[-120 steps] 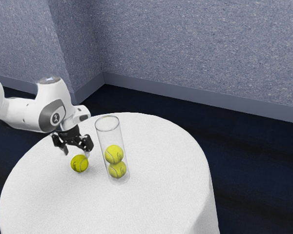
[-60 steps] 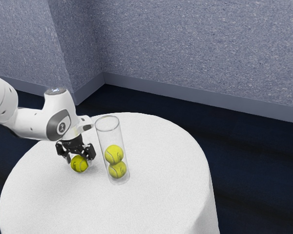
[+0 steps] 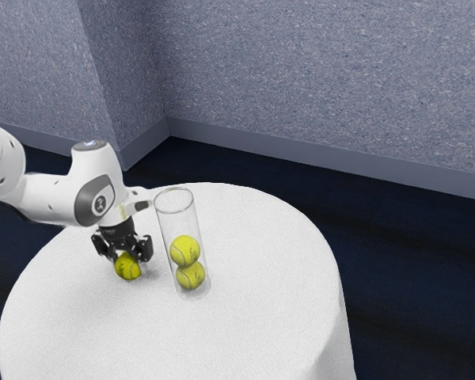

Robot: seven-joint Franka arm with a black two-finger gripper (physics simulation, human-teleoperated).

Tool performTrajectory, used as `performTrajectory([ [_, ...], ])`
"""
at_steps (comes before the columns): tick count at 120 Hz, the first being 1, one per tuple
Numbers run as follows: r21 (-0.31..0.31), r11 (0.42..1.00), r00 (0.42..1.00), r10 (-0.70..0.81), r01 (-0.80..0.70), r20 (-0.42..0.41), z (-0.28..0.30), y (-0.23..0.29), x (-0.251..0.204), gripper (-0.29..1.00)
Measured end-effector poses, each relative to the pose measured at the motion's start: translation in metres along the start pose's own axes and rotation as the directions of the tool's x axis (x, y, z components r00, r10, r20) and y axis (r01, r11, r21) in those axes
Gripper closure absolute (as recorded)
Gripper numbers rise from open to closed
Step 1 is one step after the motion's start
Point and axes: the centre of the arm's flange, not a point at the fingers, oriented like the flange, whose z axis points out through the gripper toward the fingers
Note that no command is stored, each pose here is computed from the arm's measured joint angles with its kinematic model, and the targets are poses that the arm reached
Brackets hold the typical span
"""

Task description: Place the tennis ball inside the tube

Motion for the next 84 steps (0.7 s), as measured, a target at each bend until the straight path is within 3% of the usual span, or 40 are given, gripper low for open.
performTrajectory([
  [14, -0.006, 1.000, 1.000, 0.002, -0.002, -0.007, -0.022, 0.001, -0.002, 0.26],
  [41, -0.026, 0.997, 0.991, 0.070, -0.074, -0.113, -0.179, 0.032, -0.017, 0.30],
  [60, -0.012, 0.989, 0.979, 0.147, -0.150, -0.143, -0.272, 0.072, -0.027, 0.30],
  [84, -0.003, 0.977, 0.973, 0.212, -0.213, -0.087, -0.292, 0.109, -0.033, 0.30],
])
